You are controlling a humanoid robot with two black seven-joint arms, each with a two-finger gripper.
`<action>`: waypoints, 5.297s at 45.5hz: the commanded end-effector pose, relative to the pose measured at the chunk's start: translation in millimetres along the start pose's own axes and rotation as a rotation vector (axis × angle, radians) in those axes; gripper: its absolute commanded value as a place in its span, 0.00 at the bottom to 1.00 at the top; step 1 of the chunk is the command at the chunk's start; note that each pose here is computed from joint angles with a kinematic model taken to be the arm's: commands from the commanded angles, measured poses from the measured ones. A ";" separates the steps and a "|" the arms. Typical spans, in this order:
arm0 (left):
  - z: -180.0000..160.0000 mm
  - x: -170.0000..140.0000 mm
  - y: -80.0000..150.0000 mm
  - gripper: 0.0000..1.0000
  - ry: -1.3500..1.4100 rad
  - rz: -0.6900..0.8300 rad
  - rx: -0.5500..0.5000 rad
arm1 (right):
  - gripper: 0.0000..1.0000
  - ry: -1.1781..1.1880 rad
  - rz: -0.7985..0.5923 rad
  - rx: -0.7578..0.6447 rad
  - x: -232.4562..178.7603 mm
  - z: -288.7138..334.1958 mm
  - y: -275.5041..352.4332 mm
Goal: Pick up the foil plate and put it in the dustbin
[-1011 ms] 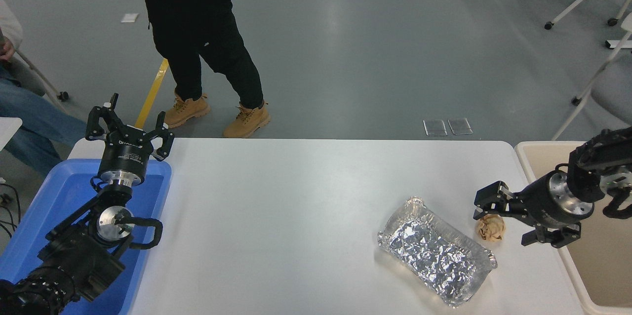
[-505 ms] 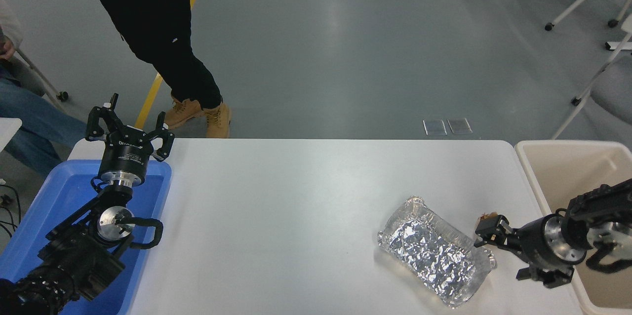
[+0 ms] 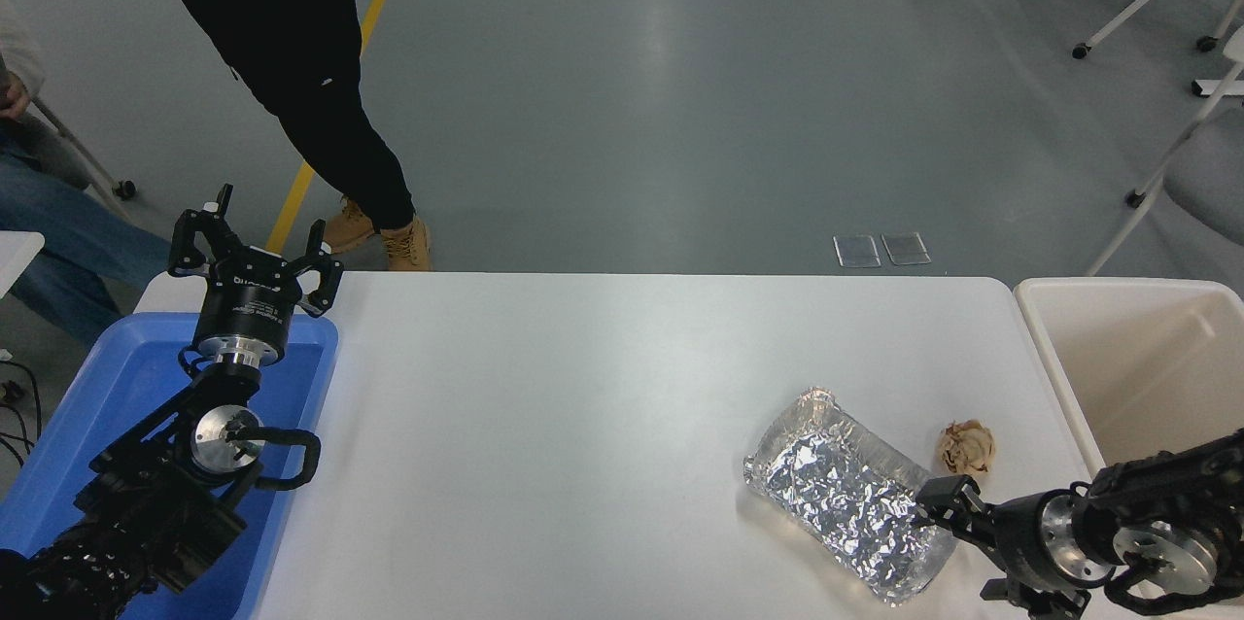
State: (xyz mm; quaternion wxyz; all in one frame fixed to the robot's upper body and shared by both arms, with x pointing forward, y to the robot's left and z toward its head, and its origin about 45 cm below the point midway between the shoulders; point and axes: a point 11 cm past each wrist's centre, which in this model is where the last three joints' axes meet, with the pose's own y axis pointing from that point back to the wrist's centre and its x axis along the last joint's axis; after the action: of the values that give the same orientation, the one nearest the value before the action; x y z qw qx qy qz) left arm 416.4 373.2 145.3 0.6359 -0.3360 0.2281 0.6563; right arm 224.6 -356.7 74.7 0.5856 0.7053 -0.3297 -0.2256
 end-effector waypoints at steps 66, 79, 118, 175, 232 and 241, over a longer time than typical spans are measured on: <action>0.0 -0.2 -0.1 0.99 0.000 0.000 0.000 | 0.00 0.269 0.142 0.169 52.3 -107.2 75.5; 0.0 -0.2 -0.1 0.99 0.000 0.000 0.000 | 0.00 0.341 0.208 0.274 81.5 -165.6 146.3; 0.0 -0.2 -0.1 0.99 0.000 0.000 0.000 | 0.00 0.264 0.413 0.394 166.0 -178.7 251.4; 0.1 0.3 0.1 0.99 0.000 0.001 0.000 | 0.00 -0.360 0.752 -0.064 255.3 112.5 109.1; 0.0 -0.2 -0.1 0.99 0.000 0.000 0.000 | 1.00 -0.259 0.917 0.128 301.7 15.9 165.2; 0.2 -0.1 -0.1 0.99 0.001 0.000 -0.001 | 1.00 -0.024 0.922 0.262 304.7 -104.0 208.2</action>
State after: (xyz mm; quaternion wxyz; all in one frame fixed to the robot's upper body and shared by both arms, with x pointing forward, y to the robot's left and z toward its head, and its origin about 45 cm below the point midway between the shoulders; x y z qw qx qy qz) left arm 416.5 373.4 145.5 0.6355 -0.3368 0.2280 0.6563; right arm 382.4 -599.6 239.2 0.5446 0.4913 -0.6795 -0.0159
